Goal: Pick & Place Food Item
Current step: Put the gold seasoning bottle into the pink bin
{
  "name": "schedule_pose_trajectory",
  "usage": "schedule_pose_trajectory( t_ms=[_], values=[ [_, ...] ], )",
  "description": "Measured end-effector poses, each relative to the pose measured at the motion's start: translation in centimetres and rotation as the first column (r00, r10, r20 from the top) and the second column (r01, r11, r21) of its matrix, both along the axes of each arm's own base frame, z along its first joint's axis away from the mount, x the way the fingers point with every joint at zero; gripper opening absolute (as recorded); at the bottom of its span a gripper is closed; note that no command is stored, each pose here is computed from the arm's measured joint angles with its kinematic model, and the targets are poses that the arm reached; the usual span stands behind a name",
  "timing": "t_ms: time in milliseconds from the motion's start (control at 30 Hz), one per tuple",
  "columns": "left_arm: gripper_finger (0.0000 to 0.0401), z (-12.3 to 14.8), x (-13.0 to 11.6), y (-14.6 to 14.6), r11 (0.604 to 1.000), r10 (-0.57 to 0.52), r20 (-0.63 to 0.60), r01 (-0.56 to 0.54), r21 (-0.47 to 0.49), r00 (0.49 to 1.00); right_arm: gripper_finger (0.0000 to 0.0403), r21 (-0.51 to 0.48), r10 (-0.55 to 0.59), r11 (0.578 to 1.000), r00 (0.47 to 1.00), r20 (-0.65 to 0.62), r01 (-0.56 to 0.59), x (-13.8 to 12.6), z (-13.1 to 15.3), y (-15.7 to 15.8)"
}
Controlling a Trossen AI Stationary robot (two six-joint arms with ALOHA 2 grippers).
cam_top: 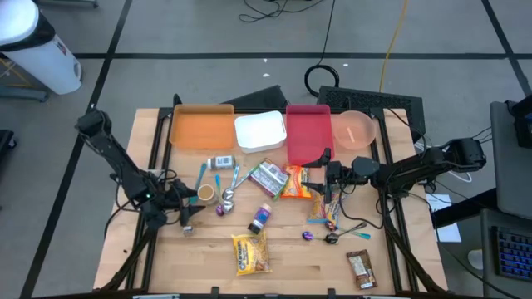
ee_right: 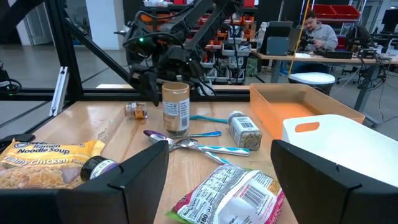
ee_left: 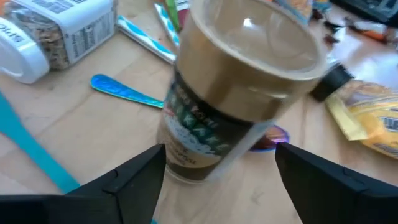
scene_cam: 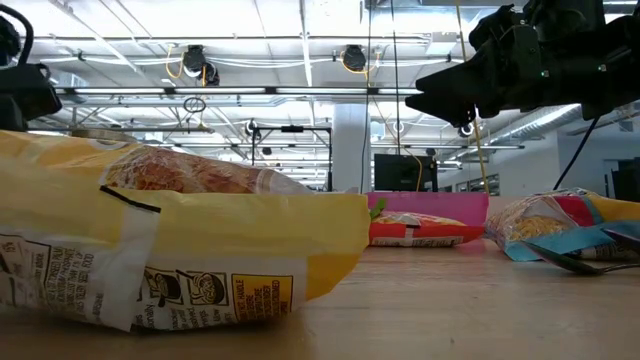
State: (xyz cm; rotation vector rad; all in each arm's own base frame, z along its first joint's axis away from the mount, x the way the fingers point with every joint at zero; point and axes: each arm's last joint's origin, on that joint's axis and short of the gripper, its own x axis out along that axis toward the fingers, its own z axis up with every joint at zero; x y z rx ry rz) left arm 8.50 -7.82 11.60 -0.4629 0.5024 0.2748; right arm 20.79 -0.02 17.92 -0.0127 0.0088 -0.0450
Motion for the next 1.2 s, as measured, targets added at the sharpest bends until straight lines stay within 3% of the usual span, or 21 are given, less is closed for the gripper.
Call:
schedule_pose_trajectory(
  t_ms=[333, 733, 1200],
  values=[
    [0.0305, -0.4, 1.1, 0.4, 0.995, 0.041, -0.019, -0.039, 0.086, 0.999, 0.0279, -0.002, 0.0, 1.0, 1.0, 0.0, 0.0, 0.0, 0.0, 0.0],
    [0.0314, 0.1, 2.9, 0.7, 0.974, 0.018, 0.01, -0.019, 0.226, 1.0, 0.0279, -0.003, 0.0, 1.0, 1.0, 0.0, 0.0, 0.0, 0.0, 0.0],
    [0.0324, -0.8, 4.3, 1.9, 0.956, 0.124, -0.034, -0.111, 0.27, 0.992, 0.0279, -0.01, -0.001, 1.0, 1.0, -0.001, 0.001, 0.0, 0.0, 0.0]
  ],
)
